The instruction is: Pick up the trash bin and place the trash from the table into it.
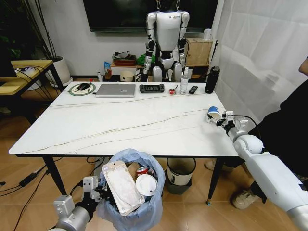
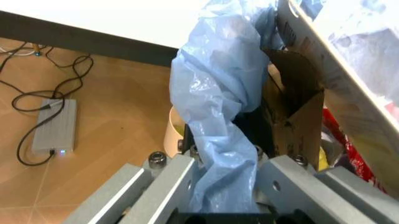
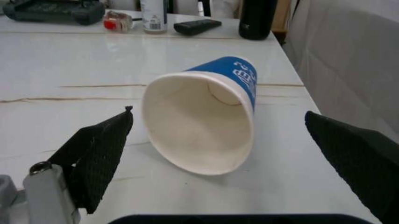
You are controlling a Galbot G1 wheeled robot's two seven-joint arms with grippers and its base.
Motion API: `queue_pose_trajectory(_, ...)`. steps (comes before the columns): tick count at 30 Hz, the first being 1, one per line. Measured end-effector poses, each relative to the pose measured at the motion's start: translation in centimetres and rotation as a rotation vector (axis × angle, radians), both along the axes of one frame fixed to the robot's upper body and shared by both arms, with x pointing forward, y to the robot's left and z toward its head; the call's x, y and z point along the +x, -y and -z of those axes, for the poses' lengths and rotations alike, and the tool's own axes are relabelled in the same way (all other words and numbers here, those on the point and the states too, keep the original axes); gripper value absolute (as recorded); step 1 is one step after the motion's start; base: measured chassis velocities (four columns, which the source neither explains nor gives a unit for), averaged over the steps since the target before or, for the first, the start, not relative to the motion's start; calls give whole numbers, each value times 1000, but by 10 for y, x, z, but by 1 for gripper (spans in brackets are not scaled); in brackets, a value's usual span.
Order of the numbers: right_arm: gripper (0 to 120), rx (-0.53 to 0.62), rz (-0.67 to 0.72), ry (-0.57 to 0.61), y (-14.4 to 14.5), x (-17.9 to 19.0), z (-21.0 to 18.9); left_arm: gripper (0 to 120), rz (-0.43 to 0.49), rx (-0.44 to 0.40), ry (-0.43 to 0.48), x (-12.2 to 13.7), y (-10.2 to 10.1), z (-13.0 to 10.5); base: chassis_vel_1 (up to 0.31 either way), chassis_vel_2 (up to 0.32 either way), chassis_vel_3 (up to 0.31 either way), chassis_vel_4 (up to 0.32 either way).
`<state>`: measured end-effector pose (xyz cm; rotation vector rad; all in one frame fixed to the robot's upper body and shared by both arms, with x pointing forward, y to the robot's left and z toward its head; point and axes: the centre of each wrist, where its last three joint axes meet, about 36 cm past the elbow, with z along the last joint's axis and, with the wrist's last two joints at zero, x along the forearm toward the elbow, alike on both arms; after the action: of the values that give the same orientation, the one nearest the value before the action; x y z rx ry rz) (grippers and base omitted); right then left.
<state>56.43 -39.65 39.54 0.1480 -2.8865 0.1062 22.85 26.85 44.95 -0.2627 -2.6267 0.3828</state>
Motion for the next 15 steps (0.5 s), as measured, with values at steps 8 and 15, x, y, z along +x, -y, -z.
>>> queue_pose_trajectory(8,86,-12,37,-30,19,7,10,0,-18,-4,-2,-6,4,0,0,0,0,0)
queue_pose_trajectory(15,61,-7,36,-40,22,14,15,0,-32,-8,1,-9,7,-2,0,0,0,0)
